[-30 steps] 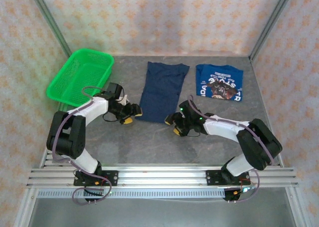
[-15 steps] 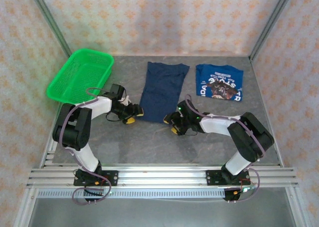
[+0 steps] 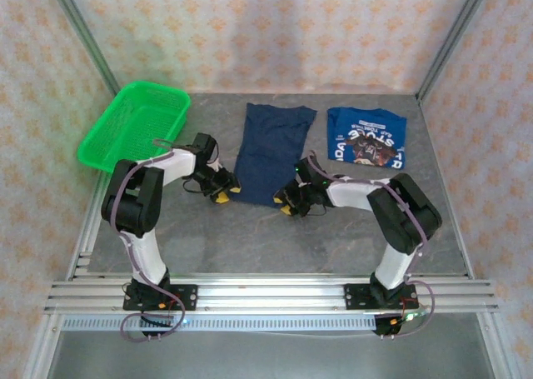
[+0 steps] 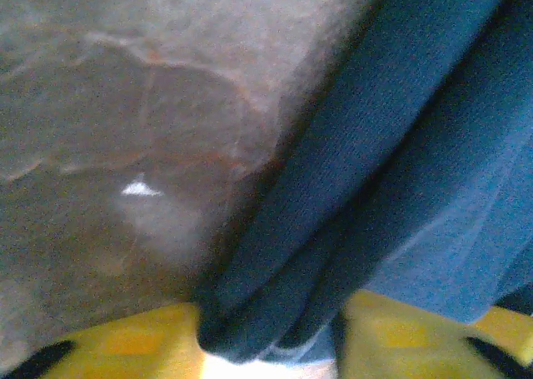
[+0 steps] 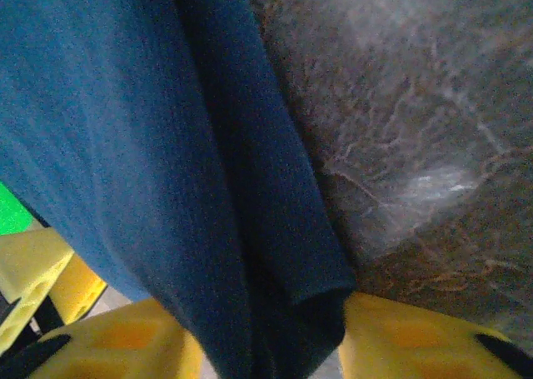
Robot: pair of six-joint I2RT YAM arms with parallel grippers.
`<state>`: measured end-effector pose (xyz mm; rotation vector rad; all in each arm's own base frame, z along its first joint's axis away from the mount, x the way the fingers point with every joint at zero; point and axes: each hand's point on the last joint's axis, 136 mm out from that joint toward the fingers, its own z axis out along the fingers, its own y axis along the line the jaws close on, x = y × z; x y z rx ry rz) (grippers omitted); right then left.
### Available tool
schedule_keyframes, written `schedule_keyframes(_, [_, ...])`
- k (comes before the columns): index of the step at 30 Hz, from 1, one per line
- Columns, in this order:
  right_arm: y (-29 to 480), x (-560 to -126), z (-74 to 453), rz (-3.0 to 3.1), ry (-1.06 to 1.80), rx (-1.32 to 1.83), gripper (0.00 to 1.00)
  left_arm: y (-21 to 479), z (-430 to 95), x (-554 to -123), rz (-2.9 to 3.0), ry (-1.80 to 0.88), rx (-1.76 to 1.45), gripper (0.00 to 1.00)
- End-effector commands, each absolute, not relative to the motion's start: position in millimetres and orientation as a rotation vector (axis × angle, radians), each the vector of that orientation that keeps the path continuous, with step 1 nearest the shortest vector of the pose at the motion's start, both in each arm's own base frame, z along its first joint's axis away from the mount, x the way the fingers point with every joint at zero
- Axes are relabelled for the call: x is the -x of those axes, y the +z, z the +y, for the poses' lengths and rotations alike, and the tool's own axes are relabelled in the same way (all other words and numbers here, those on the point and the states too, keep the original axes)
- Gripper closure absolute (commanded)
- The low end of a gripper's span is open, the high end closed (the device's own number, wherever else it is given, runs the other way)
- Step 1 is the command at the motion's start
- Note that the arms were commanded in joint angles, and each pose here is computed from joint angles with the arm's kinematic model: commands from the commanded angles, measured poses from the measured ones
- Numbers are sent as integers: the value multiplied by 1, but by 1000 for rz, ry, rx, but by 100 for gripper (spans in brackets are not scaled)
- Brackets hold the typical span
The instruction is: Fold and stack the t-shirts
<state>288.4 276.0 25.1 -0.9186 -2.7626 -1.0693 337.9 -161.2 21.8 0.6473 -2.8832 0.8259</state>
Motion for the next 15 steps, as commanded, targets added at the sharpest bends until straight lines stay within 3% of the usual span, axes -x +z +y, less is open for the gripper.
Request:
schedule_keyframes(1, [25, -337, 268, -2893, -1147, 1040, 88, 20, -195, -377, -3011, 954, -494, 73])
schedule_keyframes(3, [30, -337, 268, -2892, -1164, 1043, 97, 22, -197, -377, -3015, 947, -475, 82])
schedule_keyframes(5, [38, -334, 266, -2895, -1164, 1037, 100, 26, -194, -372, -3020, 921, -470, 89])
schedule_keyframes(9, [51, -314, 256, -2900, -1133, 1025, 100, 37, -181, -350, -3053, 857, -467, 97])
schedule_keyframes(15, [63, -273, 249, -2894, -1101, 969, 100, 44, -169, -307, -3097, 794, -496, 100])
